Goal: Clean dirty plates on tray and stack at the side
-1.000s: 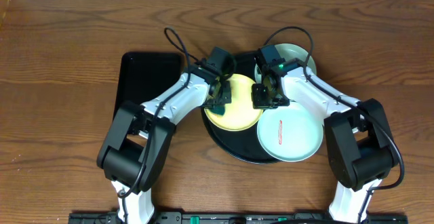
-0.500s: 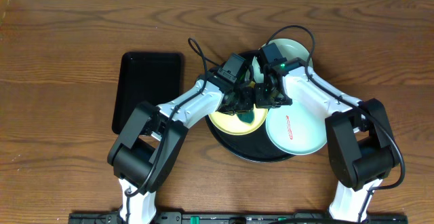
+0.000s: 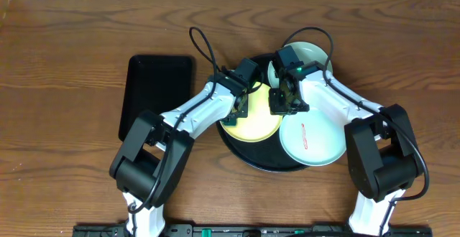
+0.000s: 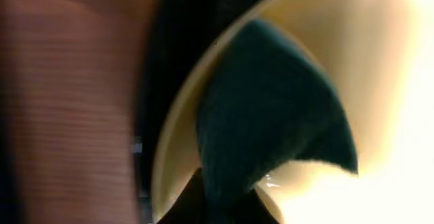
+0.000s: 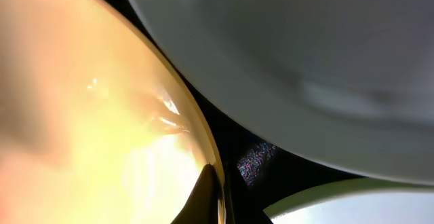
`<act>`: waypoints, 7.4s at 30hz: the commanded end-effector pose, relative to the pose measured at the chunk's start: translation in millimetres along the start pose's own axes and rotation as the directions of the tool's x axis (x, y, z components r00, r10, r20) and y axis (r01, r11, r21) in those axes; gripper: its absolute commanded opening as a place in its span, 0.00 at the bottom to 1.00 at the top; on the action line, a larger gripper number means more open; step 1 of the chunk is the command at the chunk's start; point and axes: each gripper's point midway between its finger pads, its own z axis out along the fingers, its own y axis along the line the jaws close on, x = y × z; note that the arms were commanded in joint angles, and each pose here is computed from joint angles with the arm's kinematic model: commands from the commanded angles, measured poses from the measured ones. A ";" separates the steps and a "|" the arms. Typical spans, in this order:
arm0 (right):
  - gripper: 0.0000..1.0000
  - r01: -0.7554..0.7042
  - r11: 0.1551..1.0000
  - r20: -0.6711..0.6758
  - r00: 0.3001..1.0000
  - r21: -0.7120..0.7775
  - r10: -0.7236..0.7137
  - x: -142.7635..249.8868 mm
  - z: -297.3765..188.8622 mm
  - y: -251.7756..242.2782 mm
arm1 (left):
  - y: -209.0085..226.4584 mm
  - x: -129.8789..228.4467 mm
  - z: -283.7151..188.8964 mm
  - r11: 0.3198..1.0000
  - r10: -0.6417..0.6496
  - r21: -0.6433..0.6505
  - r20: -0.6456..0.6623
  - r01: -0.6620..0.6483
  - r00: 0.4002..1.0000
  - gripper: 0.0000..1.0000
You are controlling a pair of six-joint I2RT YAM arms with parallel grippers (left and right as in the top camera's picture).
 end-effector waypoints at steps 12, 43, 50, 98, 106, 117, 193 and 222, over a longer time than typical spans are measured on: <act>0.01 0.008 0.997 -0.019 1.000 0.079 -0.006 7.1 5.9 -14.9 | -98.4 33.0 -5.5 0.865 -0.040 0.476 -0.249 0.158 0.968 0.08; 0.01 0.009 0.997 -0.027 1.000 0.082 -0.007 9.0 5.8 -15.7 | 29.6 13.5 13.1 0.987 -0.055 -0.152 -0.065 0.045 0.996 0.07; 0.01 0.012 0.996 -0.040 0.999 0.088 -0.008 12.2 5.6 -17.1 | 21.5 -15.4 -25.8 0.994 -0.061 -0.096 0.007 0.061 0.998 0.07; 0.01 0.212 0.971 -0.067 0.973 -0.107 -0.220 19.1 4.8 14.2 | -39.8 -6.2 -62.9 0.864 -0.028 0.502 -0.037 0.043 0.999 0.07; 0.01 0.208 0.972 -0.066 0.974 -0.107 -0.215 18.7 4.8 14.3 | -78.7 30.5 -11.3 0.840 0.031 0.536 -0.207 0.086 0.978 0.07; 0.01 0.198 0.974 -0.067 0.976 -0.107 -0.205 18.6 4.8 14.4 | 39.9 15.8 30.5 1.000 0.010 -0.022 -0.092 -0.012 0.996 0.07; 0.01 0.025 0.999 -0.090 0.996 0.034 -0.022 21.3 5.0 -11.7 | 29.8 -21.6 -105.6 0.945 -0.174 0.270 -0.057 0.183 0.983 0.07; 0.01 0.175 0.934 0.417 0.858 0.310 -0.299 -25.0 -159.3 -2.8 | 172.4 0.8 -89.3 0.932 -0.311 0.170 -0.072 0.319 0.948 0.64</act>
